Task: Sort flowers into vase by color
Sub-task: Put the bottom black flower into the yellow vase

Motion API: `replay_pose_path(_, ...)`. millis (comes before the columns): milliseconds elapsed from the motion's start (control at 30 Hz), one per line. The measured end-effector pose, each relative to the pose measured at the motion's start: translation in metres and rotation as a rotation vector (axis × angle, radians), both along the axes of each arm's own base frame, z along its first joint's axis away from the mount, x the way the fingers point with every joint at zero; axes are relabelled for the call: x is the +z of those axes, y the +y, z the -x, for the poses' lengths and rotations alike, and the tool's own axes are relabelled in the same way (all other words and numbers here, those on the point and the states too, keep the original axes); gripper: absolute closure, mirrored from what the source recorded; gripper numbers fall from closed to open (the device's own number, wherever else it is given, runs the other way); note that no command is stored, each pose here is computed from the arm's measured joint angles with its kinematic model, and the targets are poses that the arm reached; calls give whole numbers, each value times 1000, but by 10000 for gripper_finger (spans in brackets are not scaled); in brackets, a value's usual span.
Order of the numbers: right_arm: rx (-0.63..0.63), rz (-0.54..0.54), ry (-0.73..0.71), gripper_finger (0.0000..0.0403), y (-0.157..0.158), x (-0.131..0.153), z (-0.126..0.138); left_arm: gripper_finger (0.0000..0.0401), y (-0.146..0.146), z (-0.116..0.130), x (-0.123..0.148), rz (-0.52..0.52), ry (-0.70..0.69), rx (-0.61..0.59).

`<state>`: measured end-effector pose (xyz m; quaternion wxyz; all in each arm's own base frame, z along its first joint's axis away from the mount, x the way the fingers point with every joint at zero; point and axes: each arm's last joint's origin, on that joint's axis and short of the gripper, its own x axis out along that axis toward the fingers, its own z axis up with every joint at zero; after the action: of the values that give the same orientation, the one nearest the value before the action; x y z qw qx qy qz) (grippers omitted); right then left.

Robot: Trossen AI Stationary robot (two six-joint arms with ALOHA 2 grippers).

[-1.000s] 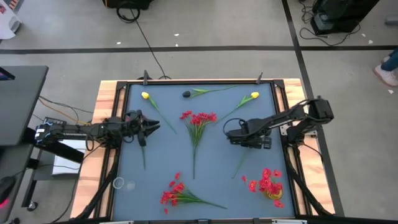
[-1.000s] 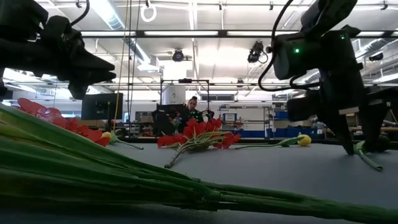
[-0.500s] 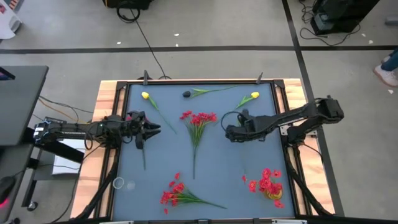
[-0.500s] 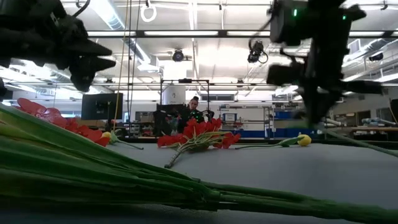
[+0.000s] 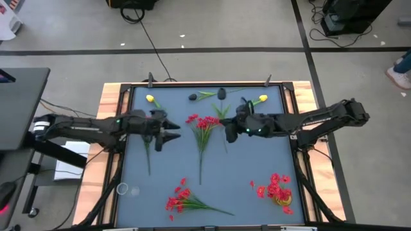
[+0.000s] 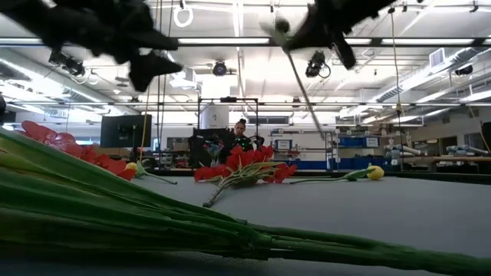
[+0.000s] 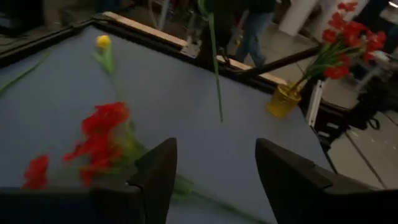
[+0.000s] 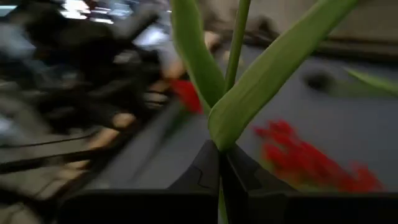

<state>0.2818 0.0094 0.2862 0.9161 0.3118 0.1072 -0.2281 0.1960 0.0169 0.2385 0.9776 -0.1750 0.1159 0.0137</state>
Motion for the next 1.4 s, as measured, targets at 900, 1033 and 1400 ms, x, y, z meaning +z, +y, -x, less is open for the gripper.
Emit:
replay_pose_path(900, 369, 237, -291, 394, -8, 36, -7, 205, 12, -134, 63, -7, -167, -265)
replay_pose_path(1033, 372, 272, -303, 394, -8, 38, -7, 250, 16, -134, 65, -1, -171, -252)
replay_pose_path(1400, 381, 611, -207, 394, -2, 38, -6, 391, 20, -133, 65, 204, -141, -236)
